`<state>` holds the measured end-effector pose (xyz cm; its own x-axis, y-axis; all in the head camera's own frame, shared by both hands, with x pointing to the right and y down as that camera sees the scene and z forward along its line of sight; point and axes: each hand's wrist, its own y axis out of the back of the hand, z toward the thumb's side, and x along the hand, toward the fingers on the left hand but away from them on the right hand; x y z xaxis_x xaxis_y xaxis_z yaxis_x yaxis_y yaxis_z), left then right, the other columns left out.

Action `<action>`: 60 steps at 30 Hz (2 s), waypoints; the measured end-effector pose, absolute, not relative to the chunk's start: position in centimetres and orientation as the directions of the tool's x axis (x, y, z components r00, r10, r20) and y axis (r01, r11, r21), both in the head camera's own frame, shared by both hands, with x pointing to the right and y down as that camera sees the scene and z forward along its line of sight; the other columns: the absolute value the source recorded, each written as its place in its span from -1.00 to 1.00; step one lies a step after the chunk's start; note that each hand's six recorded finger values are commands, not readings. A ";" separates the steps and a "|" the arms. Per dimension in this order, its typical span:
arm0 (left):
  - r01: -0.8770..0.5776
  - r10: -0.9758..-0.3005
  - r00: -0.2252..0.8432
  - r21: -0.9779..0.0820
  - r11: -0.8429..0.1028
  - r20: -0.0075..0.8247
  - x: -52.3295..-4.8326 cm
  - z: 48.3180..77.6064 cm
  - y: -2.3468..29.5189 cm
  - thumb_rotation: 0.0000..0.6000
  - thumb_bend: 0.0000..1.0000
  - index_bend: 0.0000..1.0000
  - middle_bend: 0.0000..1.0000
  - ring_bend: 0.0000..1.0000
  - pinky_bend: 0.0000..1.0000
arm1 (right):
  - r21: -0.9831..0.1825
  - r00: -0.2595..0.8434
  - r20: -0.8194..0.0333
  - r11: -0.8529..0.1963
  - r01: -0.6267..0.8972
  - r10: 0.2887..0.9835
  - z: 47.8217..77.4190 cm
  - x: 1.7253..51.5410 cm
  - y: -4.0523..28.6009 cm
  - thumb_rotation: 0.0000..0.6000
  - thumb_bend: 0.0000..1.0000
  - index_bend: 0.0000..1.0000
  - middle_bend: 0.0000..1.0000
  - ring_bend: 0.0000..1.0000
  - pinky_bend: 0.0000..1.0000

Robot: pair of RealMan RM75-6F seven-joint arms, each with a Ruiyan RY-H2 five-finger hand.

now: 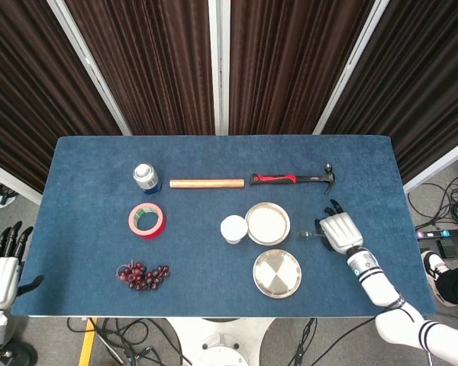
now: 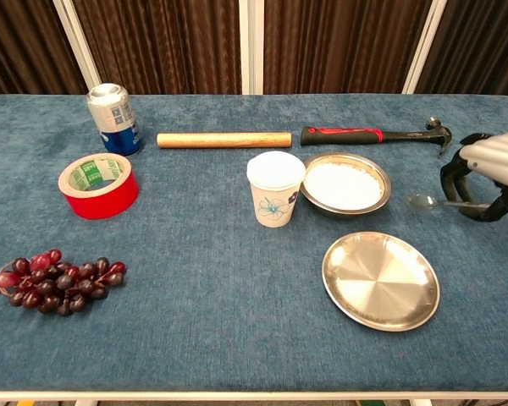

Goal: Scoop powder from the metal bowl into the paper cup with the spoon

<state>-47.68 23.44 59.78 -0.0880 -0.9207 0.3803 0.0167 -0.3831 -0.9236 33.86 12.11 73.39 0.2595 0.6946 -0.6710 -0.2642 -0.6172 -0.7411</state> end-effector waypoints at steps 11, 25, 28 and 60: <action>0.017 -0.922 -0.086 -0.925 -0.379 0.376 -47.6 59.7 23.4 1.00 -0.80 -0.72 -0.80 -0.91 -0.92 | -0.708 0.368 -0.703 -0.546 -0.449 0.609 69.0 29.0 7.2 1.00 -0.34 0.19 0.16 -0.56 -1.00; 0.010 -0.922 -0.087 -0.925 -0.380 0.378 -47.7 59.8 23.5 1.00 -0.80 -0.72 -0.80 -0.91 -0.91 | -0.608 0.397 -0.767 -0.372 -0.701 0.504 72.5 21.3 5.6 1.00 -0.33 0.19 0.16 -0.56 -1.00; 0.009 -0.921 -0.090 -0.925 -0.381 0.379 -47.9 59.9 23.6 1.00 -0.80 -0.72 -0.80 -0.91 -0.91 | -0.587 0.384 -0.774 -0.343 -0.734 0.504 73.1 20.5 5.4 1.00 -0.33 0.19 0.16 -0.56 -1.00; 0.001 -0.920 -0.100 -0.925 -0.380 0.378 -48.3 60.0 24.0 1.00 -0.80 -0.72 -0.80 -0.91 -0.92 | -0.643 0.372 -0.744 -0.446 -0.623 0.554 72.4 20.2 5.8 1.00 -0.33 0.19 0.16 -0.56 -1.00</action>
<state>-48.34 24.03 60.03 -0.1002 -0.9204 0.3778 0.0009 -0.3798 -0.9251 20.20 5.81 72.43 0.3720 0.5544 -0.7445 -0.6229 -0.4456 -0.6430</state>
